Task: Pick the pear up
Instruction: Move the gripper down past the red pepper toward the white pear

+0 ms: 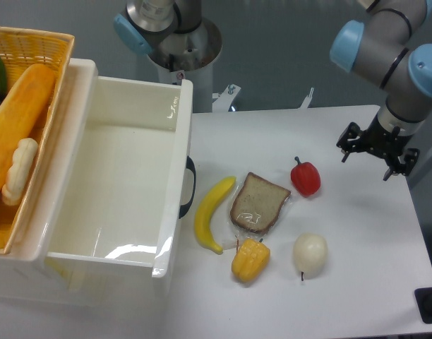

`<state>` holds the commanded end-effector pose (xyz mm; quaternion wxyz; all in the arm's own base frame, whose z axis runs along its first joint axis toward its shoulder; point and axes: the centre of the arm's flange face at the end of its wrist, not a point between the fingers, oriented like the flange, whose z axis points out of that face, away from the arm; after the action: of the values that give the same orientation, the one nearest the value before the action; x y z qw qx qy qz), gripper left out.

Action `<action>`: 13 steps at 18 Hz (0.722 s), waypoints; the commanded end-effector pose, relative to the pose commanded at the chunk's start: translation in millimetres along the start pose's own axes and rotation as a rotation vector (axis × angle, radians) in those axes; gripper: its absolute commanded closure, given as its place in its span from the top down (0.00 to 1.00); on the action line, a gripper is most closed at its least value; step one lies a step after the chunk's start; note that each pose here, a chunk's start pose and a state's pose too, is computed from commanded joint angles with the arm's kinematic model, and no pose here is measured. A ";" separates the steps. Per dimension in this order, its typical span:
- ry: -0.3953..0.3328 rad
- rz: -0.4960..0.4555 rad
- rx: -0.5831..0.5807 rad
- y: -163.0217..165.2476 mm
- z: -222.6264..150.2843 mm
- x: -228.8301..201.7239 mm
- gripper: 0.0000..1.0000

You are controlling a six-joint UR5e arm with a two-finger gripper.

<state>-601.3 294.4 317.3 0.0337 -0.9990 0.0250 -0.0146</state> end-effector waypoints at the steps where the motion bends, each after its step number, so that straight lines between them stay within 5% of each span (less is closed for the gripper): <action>1: -0.001 0.000 0.000 -0.1 -0.7 -0.3 1.00; 13: 0.047 -0.125 0.030 3.9 6.7 43.8 1.00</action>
<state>-557.6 288.7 311.5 0.0473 -0.9974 -0.0366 -0.0407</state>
